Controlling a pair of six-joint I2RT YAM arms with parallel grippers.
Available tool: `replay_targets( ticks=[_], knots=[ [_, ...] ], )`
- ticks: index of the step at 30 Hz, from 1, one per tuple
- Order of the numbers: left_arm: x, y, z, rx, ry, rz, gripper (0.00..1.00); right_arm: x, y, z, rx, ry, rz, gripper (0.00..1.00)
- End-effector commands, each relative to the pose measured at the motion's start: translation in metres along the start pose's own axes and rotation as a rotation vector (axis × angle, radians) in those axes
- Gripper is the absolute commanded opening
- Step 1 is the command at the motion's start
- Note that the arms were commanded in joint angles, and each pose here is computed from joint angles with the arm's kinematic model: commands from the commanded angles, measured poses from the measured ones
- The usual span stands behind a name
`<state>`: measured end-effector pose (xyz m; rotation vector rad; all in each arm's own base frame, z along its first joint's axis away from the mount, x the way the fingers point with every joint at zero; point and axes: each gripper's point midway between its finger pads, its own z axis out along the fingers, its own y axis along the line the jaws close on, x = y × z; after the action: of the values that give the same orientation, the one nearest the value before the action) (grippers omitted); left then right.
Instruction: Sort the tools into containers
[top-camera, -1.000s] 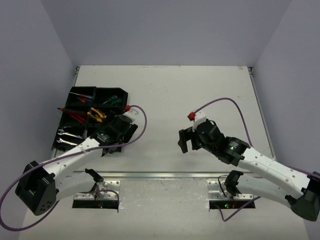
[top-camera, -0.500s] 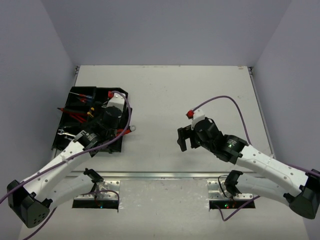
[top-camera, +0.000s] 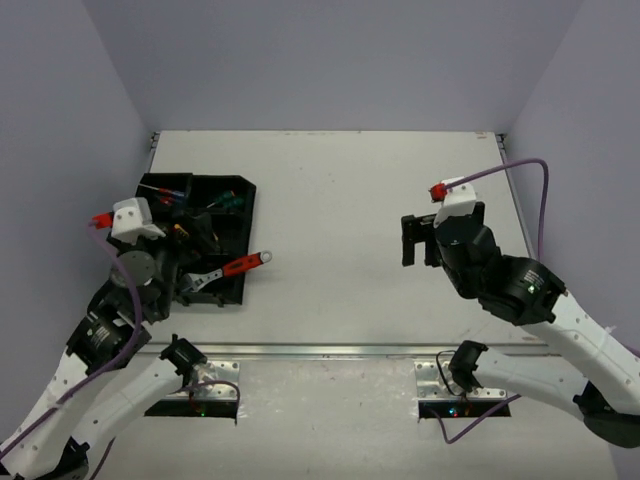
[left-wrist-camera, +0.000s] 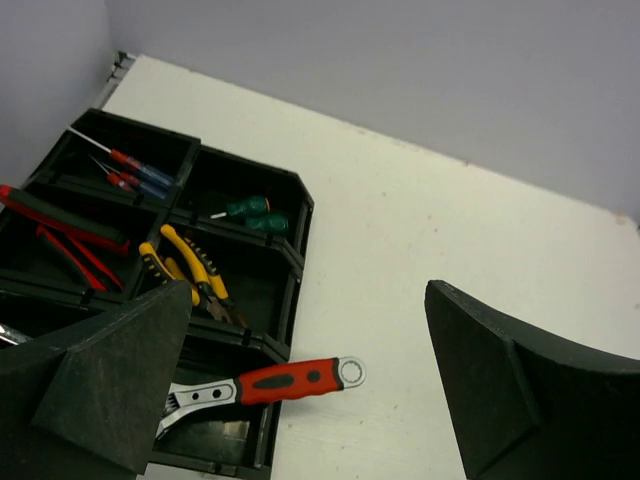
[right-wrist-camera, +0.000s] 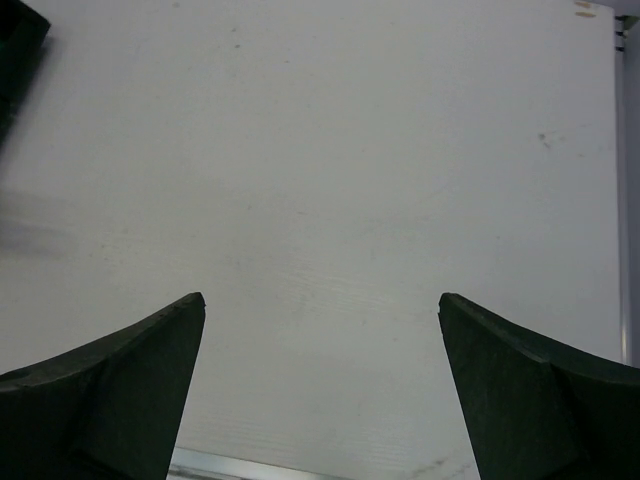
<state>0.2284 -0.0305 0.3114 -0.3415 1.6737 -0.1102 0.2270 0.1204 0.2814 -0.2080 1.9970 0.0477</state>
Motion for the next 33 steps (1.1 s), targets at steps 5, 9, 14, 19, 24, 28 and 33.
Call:
replay_targets(
  ticks=[5,9,14,19,24,28,33],
  knots=[
    [-0.028,0.028,-0.039,0.006,-0.048,-0.04,1.0,0.007,-0.063,-0.036,0.155,-0.053,-0.056,0.99],
    [-0.032,0.042,-0.043,-0.045,-0.08,-0.028,1.0,0.016,-0.072,-0.046,0.143,-0.078,-0.02,0.99],
    [-0.038,0.046,-0.042,-0.058,-0.132,-0.029,1.0,0.025,-0.079,-0.053,0.118,-0.121,-0.001,0.99],
    [-0.05,0.054,-0.054,-0.064,-0.14,-0.043,1.0,0.035,-0.088,-0.063,0.121,-0.094,0.027,0.99],
    [-0.075,0.084,-0.082,-0.118,-0.194,-0.04,1.0,0.036,-0.106,-0.082,0.136,-0.102,0.046,0.99],
    [-0.086,0.099,-0.099,-0.123,-0.237,-0.057,1.0,0.035,-0.115,-0.088,0.153,-0.126,0.038,0.99],
    [-0.072,0.114,-0.097,-0.184,-0.23,-0.012,1.0,0.044,-0.123,-0.084,0.213,-0.106,0.012,0.99]
  ],
)
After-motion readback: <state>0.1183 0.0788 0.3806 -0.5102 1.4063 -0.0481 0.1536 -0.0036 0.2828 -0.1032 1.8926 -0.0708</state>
